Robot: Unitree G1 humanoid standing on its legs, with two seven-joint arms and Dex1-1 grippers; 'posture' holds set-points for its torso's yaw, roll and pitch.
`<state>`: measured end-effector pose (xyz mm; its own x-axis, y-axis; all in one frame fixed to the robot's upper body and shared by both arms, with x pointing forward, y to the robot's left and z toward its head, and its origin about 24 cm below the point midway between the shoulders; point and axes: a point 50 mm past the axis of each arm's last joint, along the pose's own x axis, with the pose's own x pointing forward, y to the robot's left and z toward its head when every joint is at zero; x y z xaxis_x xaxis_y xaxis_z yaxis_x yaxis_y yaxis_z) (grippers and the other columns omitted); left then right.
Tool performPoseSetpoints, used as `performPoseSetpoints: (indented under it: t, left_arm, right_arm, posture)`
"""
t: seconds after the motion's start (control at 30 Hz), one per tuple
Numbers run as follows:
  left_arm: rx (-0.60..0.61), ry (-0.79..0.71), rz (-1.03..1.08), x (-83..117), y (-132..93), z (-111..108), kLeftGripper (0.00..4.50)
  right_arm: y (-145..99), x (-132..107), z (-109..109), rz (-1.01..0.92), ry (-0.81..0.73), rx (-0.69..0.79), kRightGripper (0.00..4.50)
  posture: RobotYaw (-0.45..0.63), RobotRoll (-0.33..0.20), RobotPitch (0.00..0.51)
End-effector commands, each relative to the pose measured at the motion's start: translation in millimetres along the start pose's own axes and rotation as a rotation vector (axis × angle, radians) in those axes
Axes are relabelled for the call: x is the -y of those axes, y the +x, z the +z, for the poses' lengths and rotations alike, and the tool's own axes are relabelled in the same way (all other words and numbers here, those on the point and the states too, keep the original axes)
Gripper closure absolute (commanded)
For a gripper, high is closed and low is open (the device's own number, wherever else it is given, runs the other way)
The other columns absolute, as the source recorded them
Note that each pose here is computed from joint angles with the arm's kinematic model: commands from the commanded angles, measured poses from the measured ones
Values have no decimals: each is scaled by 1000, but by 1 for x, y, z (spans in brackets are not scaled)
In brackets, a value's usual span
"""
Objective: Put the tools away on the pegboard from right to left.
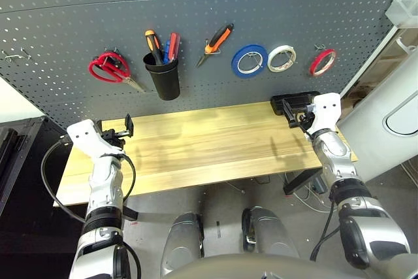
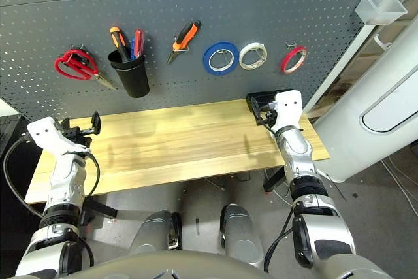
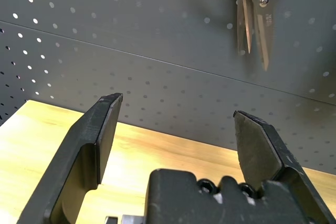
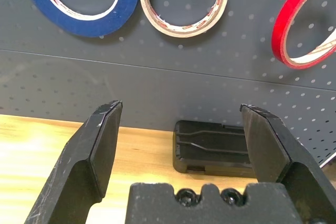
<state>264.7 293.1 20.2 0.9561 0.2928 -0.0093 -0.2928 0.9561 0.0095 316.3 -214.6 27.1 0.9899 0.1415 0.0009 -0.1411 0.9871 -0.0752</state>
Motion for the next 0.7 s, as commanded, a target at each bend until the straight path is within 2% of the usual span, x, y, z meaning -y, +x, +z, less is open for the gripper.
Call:
performPoseSetpoints:
  t: [0.03, 0.13, 0.33, 0.47, 0.7]
  left_arm:
    - [26, -1, -8, 1, -1, 2, 38]
    - [27, 2, -3, 0, -1, 2, 38]
    - [28, -4, 4, -3, -1, 3, 38]
    - [14, -9, 15, -5, -4, -1, 38]
    - [13, -12, 4, 0, -5, -1, 38]
  right_arm:
    - [-3, 7, -1, -62, 34, -1, 0]
    - [-6, 15, -9, -117, 11, -70, 0]
    - [-2, 1, 4, 0, 60, 43, 0]
    - [-2, 7, -8, -62, 21, -64, 0]
    - [0, 2, -4, -29, 37, -30, 0]
  posture:
    - [2, 0, 33]
    - [6, 0, 33]
    - [3, 0, 35]
    - [6, 0, 36]
    - [12, 0, 41]
